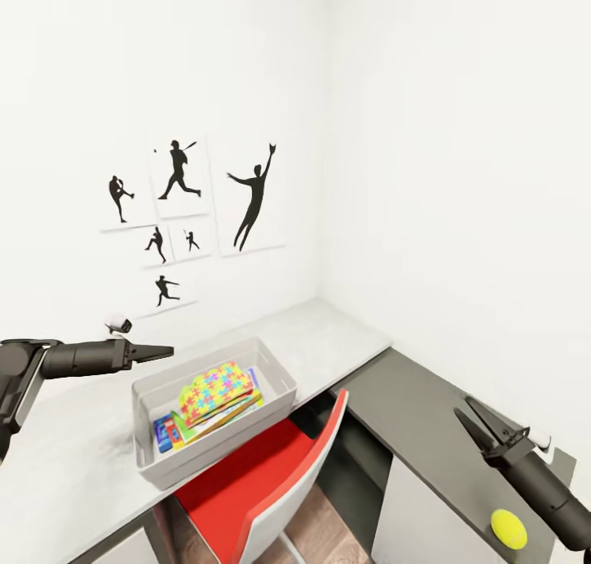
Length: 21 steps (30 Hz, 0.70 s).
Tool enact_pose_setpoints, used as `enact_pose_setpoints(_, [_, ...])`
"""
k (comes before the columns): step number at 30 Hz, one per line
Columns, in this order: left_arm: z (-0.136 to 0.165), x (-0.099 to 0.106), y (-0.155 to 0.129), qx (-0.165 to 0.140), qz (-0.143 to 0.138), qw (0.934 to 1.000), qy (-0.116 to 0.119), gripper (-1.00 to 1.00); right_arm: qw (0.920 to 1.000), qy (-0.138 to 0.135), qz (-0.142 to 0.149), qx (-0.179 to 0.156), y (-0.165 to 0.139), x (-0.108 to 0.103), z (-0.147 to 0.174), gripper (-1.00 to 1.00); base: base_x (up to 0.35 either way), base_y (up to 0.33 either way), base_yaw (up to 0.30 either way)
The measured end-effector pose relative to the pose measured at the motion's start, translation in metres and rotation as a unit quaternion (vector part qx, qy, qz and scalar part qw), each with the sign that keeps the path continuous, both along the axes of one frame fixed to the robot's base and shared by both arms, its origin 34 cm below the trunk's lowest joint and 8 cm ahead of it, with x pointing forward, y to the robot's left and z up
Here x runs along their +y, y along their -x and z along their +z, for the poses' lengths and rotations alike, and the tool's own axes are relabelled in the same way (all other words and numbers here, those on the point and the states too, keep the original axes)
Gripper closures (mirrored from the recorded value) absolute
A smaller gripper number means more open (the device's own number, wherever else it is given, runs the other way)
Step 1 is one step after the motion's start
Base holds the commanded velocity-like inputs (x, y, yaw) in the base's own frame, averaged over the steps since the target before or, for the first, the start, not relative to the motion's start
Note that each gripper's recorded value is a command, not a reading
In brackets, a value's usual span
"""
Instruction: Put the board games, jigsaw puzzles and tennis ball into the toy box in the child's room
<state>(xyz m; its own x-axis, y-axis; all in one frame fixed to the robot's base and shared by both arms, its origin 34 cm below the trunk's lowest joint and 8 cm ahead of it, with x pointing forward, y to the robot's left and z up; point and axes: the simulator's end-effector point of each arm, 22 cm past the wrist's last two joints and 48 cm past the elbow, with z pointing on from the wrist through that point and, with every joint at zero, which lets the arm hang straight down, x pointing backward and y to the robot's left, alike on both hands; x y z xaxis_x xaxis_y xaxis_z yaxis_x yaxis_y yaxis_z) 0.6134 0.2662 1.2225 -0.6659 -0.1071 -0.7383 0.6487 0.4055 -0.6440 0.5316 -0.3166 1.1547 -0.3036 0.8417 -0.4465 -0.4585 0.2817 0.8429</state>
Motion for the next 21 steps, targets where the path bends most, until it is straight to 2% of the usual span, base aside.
enact_pose_setpoints(17, [0.0001, 0.0014, 0.0001, 0.000, 0.001, 1.0000, -0.001, -1.00, 1.0000, 0.001, 0.000, 0.002, -0.0002, -0.0001, -0.0016, -1.00, -0.001, 0.000, -0.267])
enact_pose_setpoints(21, [-0.0001, 0.0014, 0.0001, 0.000, 0.001, 1.0000, -0.001, -1.00, 0.9998, 0.017, 0.000, 0.010, -0.0011, 0.0022, -0.0084, -1.00, 0.000, 0.000, -0.267])
